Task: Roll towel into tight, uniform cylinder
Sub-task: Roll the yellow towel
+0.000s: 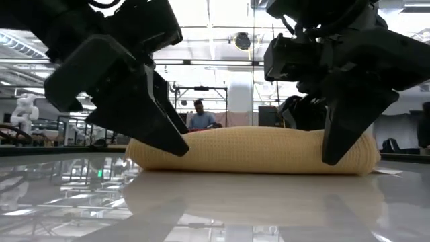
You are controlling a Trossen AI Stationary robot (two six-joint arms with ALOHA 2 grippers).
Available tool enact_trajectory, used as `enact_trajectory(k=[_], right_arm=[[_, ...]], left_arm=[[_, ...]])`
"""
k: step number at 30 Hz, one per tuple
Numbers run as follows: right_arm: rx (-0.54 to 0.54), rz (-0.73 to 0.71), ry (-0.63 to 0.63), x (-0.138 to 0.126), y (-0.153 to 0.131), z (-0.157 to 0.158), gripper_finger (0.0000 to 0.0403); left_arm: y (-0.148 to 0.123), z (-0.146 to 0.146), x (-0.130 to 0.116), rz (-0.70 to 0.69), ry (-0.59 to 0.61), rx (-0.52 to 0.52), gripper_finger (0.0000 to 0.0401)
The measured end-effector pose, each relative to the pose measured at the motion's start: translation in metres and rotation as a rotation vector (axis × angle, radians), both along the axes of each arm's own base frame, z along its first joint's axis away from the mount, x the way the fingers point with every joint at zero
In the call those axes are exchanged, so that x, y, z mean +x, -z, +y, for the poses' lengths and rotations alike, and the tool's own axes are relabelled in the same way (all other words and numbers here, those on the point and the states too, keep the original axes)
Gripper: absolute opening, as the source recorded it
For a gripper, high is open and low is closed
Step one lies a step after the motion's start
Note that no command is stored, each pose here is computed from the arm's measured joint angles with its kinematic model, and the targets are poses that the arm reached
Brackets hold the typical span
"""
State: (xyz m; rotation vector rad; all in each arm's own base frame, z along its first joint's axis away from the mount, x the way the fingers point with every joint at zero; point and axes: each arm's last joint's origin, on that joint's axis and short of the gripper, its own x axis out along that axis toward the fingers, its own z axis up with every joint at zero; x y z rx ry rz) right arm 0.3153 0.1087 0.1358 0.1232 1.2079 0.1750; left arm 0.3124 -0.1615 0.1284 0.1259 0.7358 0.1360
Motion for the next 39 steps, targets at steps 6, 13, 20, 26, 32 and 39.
enact_trajectory(k=[6,13,20,26,32,39], right_arm=[[-0.029,-0.007,0.003,0.000,0.000,0.000,0.0302],[-0.031,-0.009,-0.001,0.000,0.000,0.000,0.0302],[-0.046,-0.014,-0.003,0.000,0.000,0.000,0.0302],[-0.083,-0.027,-0.015,0.000,0.001,-0.001,0.0302],[-0.126,-0.035,-0.023,-0.004,-0.005,0.001,0.0302],[-0.207,-0.020,0.019,-0.017,-0.023,-0.003,0.0302]], left_arm=[[-0.025,-0.008,0.003,-0.050,0.098,0.014,0.0380],[-0.014,0.010,-0.002,0.099,0.050,0.034,0.0380],[-0.007,0.023,-0.001,0.174,0.052,-0.029,0.0380],[-0.004,0.038,0.003,0.246,0.050,-0.133,0.0368],[-0.003,0.050,0.006,0.275,0.023,-0.191,0.0330],[-0.003,0.052,0.007,0.298,0.049,-0.236,0.0311]])
